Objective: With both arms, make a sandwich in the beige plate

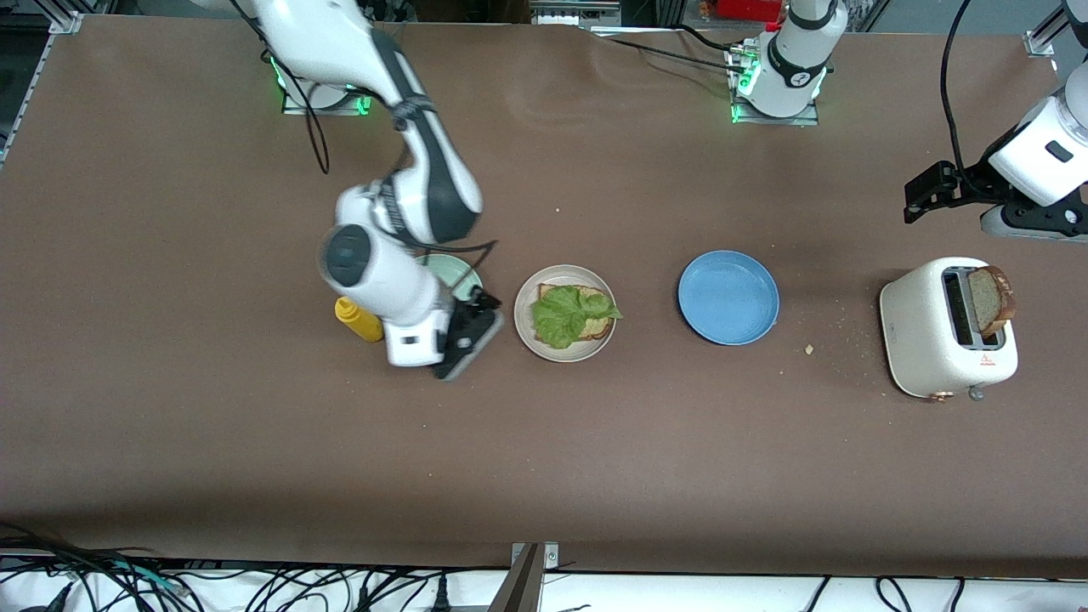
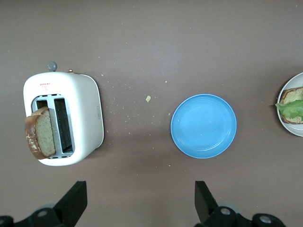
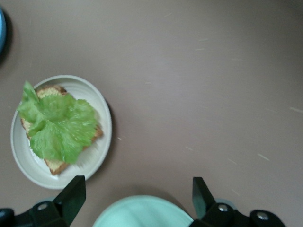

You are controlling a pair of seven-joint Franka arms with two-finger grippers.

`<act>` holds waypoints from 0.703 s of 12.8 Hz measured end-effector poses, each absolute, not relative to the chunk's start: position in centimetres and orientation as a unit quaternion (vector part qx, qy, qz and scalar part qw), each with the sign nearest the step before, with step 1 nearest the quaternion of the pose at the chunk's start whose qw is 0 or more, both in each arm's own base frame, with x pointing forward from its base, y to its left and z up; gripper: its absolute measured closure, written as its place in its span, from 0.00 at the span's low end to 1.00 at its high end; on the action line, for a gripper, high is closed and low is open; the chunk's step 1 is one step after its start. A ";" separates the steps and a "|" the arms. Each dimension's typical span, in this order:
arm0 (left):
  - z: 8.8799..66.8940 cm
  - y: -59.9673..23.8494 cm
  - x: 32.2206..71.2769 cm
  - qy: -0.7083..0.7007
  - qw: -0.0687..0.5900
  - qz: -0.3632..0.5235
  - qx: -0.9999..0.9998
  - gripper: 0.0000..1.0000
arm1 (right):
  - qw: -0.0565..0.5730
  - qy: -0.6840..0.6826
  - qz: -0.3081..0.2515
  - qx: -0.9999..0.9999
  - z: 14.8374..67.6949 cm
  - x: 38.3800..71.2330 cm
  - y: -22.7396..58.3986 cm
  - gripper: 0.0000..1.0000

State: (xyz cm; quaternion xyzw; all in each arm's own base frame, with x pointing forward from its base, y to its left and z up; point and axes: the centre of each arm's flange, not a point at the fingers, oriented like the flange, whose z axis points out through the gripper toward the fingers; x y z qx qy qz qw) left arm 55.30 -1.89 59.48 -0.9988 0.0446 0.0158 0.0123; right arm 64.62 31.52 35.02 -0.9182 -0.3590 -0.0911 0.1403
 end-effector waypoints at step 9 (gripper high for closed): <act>59.4 -1.9 55.3 0.045 0.012 0.016 -0.999 0.00 | 0.097 -0.223 -0.008 -0.970 49.6 61.8 9.0 0.00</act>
